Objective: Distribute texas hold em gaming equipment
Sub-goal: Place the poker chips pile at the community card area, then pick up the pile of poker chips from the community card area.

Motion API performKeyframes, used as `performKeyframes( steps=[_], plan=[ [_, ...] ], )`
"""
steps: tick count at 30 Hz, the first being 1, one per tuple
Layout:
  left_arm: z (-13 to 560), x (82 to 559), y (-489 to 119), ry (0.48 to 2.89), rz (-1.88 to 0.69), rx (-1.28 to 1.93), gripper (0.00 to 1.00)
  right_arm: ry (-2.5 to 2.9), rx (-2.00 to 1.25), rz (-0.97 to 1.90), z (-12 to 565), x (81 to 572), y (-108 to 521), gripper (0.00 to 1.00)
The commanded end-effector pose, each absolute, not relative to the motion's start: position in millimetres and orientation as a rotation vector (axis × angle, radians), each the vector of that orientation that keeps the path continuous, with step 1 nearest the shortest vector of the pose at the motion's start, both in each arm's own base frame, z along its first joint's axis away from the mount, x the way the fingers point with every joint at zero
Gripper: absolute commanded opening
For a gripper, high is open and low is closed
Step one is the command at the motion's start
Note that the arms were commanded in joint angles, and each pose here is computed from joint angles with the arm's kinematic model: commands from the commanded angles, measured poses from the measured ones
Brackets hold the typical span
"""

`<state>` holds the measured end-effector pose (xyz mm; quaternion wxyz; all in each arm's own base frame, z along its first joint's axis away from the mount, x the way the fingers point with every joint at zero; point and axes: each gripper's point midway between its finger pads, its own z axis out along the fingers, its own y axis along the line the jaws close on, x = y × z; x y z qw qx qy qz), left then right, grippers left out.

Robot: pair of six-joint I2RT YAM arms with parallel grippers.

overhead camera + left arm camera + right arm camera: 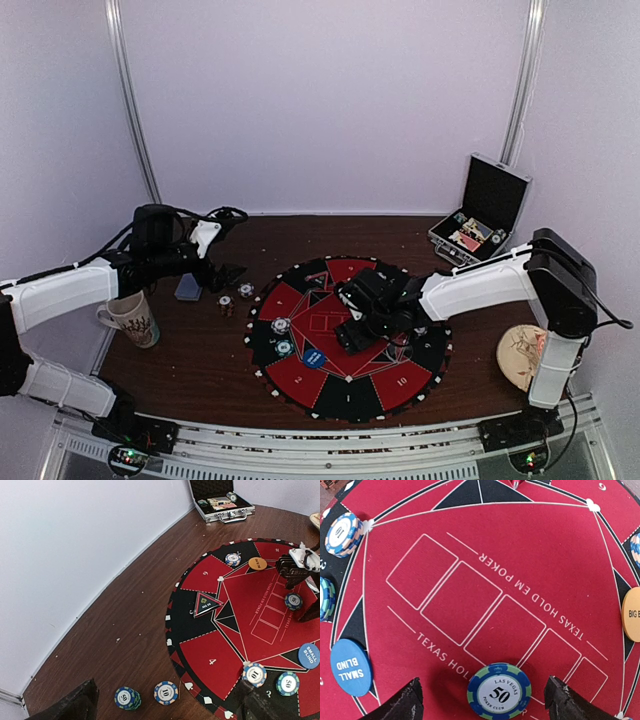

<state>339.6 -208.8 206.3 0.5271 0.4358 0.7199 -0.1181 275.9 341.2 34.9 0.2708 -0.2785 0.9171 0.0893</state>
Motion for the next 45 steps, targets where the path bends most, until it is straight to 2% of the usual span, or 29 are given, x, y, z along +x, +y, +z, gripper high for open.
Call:
performKeyframes(
  steps=[1, 7, 13, 21, 29, 36, 39, 45],
  plan=[
    [217, 342, -210, 1.668, -0.282, 1.027, 0.98, 2.493, -0.733, 0.225, 24, 276, 336, 0.84],
    [215, 343, -210, 1.671, -0.282, 1.028, 0.98, 2.512, -0.72, 0.212, 17, 277, 330, 0.83],
    [217, 342, -210, 1.665, -0.28, 1.026, 0.98, 2.536, -0.727, 0.201, 9, 275, 326, 0.77],
    [220, 342, -208, 1.657, -0.27, 1.02, 0.98, 2.585, -0.791, 0.204, -6, 265, 327, 0.58],
    [221, 342, -207, 1.655, -0.264, 1.016, 0.98, 2.581, -0.842, 0.176, -3, 257, 328, 0.5],
    [222, 343, -206, 1.654, -0.252, 1.008, 0.98, 2.587, -0.872, 0.173, -5, 252, 330, 0.24],
    [222, 343, -206, 1.654, -0.25, 1.007, 0.98, 2.579, -0.864, 0.175, -2, 254, 331, 0.21],
    [222, 343, -206, 1.654, -0.249, 1.006, 0.98, 2.532, -0.779, 0.189, 18, 265, 331, 0.21]
  ],
)
